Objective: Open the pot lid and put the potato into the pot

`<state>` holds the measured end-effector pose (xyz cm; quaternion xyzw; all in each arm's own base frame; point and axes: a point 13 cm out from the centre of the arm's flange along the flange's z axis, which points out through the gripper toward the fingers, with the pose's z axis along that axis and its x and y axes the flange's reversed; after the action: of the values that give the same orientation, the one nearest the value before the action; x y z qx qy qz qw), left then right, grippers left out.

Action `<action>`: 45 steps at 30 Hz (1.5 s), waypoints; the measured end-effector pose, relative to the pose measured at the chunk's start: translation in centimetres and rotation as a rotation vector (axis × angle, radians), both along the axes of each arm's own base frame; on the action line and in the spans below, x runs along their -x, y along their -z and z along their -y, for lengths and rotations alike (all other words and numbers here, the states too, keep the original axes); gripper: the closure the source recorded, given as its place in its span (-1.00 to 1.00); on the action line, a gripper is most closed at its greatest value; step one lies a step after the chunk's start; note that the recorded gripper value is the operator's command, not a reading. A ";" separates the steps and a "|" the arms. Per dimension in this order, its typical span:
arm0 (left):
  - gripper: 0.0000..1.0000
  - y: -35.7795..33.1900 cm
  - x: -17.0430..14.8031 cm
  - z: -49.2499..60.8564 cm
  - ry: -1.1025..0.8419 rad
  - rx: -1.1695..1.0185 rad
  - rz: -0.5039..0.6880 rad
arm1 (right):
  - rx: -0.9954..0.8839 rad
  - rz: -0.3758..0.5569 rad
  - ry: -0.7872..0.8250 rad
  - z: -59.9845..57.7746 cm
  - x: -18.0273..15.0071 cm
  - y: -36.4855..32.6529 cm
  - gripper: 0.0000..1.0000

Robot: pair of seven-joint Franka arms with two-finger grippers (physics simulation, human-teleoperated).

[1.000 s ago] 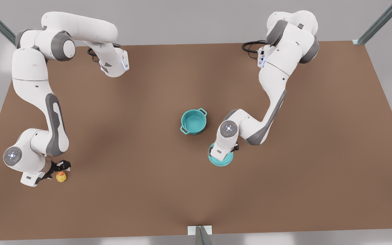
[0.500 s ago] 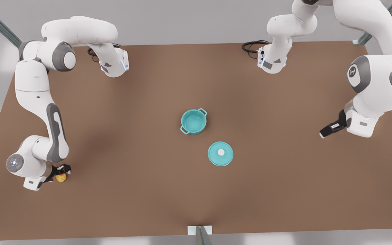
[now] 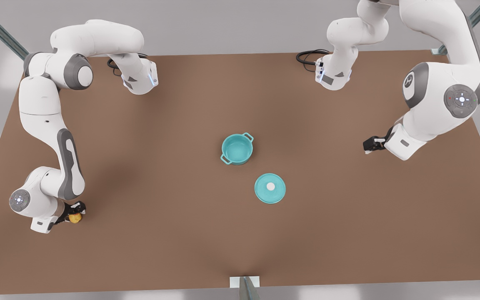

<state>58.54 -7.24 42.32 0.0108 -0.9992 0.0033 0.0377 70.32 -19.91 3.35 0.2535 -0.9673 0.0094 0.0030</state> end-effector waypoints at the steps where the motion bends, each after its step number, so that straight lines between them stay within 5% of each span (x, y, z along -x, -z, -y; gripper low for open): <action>1: -1.00 0.0 0.0 -0.6 -0.003 0.001 -0.005 | 0.000 0.000 -0.002 0.0 0.0 0.0 -0.39; 10: -1.00 0.1 0.3 -5.0 -0.022 0.004 -0.025 | -0.002 0.002 -0.020 0.0 -0.1 -0.2 0.05; 18: -1.00 0.1 0.5 -5.9 -0.006 0.001 -0.032 | 0.000 0.029 -0.049 -0.6 -1.1 -2.8 0.05; 30: -1.00 0.1 0.6 -5.8 0.022 0.005 -0.036 | -0.029 0.104 -0.333 -21.8 -4.0 -20.5 0.05; 36: -1.00 0.1 0.7 -5.9 0.027 0.009 -0.036 | -0.070 0.078 -0.601 -43.8 0.4 -22.6 0.05; 45: -1.00 0.1 0.7 -6.2 0.028 0.011 -0.039 | -0.070 0.044 -0.843 -68.5 17.0 -24.8 0.07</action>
<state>57.82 -1.06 42.23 -0.0034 -0.9983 0.0082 0.0574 53.31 48.63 28.15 0.6266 -0.7785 -0.0177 -0.0303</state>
